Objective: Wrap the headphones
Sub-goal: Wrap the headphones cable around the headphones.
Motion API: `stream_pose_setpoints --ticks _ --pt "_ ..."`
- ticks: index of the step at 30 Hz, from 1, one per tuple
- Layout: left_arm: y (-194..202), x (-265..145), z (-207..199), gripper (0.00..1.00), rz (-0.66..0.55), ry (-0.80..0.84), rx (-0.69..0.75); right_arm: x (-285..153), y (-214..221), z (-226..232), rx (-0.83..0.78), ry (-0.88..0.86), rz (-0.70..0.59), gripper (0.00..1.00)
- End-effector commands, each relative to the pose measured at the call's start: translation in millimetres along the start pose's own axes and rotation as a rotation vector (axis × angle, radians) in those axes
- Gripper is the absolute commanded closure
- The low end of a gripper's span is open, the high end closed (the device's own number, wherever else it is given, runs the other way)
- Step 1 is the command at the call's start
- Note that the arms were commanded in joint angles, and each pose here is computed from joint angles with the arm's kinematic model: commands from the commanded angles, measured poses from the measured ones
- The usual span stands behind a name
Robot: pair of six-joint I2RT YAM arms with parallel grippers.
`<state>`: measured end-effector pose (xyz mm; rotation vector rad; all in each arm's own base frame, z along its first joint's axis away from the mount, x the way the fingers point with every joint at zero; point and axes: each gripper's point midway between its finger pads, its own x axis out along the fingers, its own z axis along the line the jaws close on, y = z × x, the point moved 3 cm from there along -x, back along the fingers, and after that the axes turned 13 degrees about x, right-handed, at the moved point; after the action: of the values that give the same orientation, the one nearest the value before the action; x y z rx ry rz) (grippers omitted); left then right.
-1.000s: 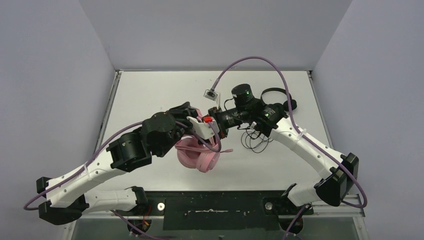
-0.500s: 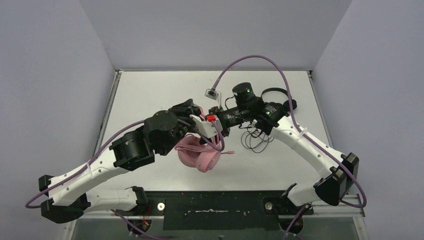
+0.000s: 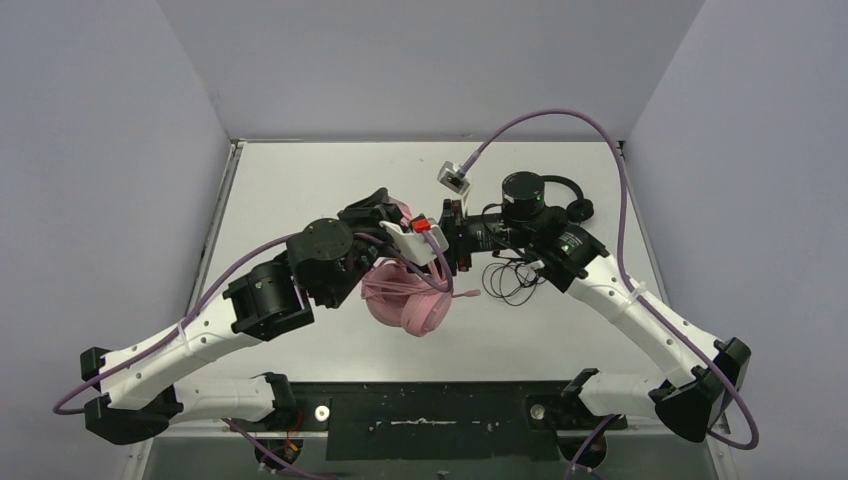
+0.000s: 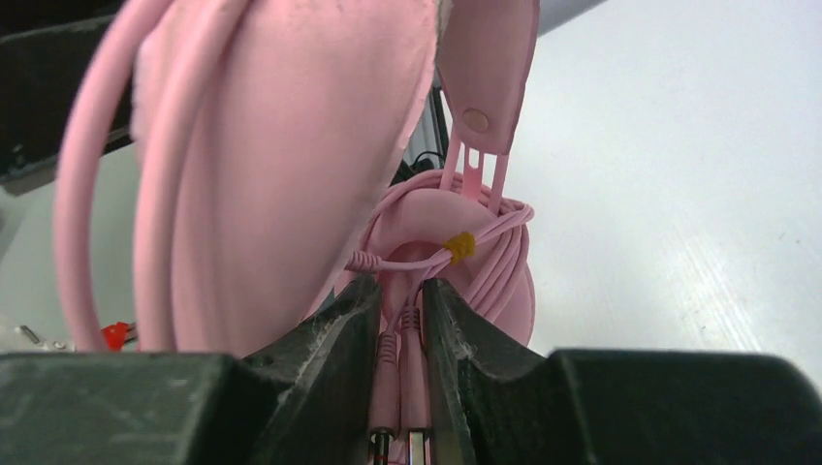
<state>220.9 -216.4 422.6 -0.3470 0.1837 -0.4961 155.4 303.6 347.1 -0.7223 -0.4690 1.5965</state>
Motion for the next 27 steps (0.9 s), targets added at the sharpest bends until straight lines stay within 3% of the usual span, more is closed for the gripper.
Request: stream_pose_setpoints --ticks 1,11,16,22,27 --pt "19.3 -28.8 69.0 1.00 0.079 -0.299 -0.324 -7.7 7.7 36.2 -0.190 -0.225 0.017 0.83" --pt "15.3 -24.6 56.4 1.00 0.056 -0.246 -0.408 -11.9 26.2 35.7 -0.387 -0.333 0.215 0.86" --pt "8.2 -20.7 72.4 1.00 0.038 -0.282 -0.411 -21.3 40.4 28.5 -0.427 -0.262 0.314 0.94" --pt "15.6 -12.6 101.7 1.00 0.016 -0.352 -0.380 -24.7 56.4 23.5 -0.384 -0.257 0.364 1.00" --pt "-1.5 -13.2 105.5 1.00 -0.128 -0.362 -0.401 -21.8 49.0 22.7 -0.391 -0.185 0.304 0.97"
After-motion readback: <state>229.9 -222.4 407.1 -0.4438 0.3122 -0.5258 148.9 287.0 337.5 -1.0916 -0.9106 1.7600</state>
